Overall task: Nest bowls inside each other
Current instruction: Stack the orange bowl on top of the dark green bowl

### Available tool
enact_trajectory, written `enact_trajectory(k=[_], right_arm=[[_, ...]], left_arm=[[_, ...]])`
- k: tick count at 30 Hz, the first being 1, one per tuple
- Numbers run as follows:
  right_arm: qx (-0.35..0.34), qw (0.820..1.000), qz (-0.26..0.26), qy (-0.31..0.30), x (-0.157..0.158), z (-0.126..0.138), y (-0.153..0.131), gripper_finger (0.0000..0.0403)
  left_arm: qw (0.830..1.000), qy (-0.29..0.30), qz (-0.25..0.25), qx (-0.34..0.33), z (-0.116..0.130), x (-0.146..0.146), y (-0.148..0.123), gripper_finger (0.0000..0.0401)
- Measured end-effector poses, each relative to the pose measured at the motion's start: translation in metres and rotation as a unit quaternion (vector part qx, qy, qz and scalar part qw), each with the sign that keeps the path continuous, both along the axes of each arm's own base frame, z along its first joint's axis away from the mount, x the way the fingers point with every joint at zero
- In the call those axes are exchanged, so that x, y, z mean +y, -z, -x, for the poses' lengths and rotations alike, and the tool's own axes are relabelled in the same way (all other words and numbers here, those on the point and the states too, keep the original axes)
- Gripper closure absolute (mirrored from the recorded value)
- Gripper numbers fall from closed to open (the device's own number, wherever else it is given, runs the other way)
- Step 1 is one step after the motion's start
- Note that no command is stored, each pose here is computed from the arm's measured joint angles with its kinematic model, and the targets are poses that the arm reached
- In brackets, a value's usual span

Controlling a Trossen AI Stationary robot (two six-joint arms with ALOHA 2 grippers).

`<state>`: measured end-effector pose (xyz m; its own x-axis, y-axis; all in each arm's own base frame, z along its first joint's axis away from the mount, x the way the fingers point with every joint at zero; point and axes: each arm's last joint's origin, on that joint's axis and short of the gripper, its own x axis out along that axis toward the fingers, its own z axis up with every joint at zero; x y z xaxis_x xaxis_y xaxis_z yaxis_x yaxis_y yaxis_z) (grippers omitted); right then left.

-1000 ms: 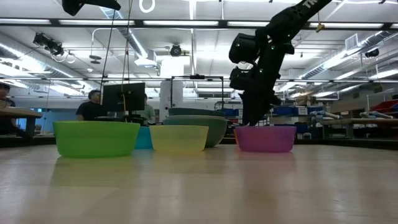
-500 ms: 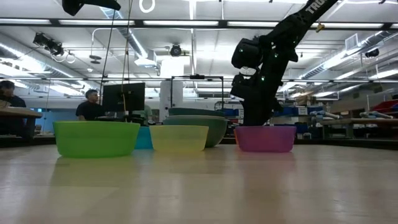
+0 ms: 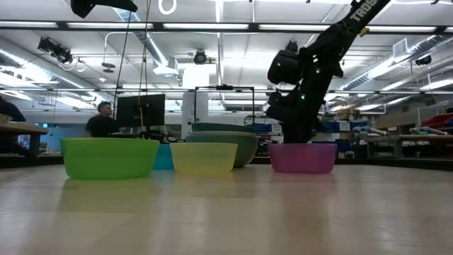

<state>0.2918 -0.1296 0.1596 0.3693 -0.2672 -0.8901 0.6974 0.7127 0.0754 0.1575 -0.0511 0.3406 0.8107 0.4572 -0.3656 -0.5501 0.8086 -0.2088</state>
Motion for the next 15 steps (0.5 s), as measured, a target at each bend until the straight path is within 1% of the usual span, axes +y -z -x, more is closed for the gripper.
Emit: enact_trajectory(k=[2,3,9,12,15], right_arm=[[-0.001,1.0,-0.003,-0.004,-0.003,0.001,0.0,0.0382],[-0.001,1.0,-0.002,-0.003,-0.003,0.002,0.0,0.0391],[-0.015,1.0,0.008,0.009,-0.01,0.004,-0.007,0.04],[-0.055,0.998,0.029,0.007,-0.008,0.002,-0.022,0.0402],[-0.079,0.995,0.059,0.003,-0.003,-0.005,-0.042,0.0402]], left_arm=[[1.0,0.0,0.0,0.0,0.0,0.0,0.0,0.0244],[1.0,-0.001,0.0,0.0,0.0,0.0,0.0,0.0244],[1.0,-0.001,0.0,0.0,0.0,0.0,0.0,0.0244],[1.0,-0.001,-0.001,0.0,0.0,0.0,0.0,0.0244],[1.0,-0.002,-0.001,0.0,0.0,0.0,0.0,0.0244]])
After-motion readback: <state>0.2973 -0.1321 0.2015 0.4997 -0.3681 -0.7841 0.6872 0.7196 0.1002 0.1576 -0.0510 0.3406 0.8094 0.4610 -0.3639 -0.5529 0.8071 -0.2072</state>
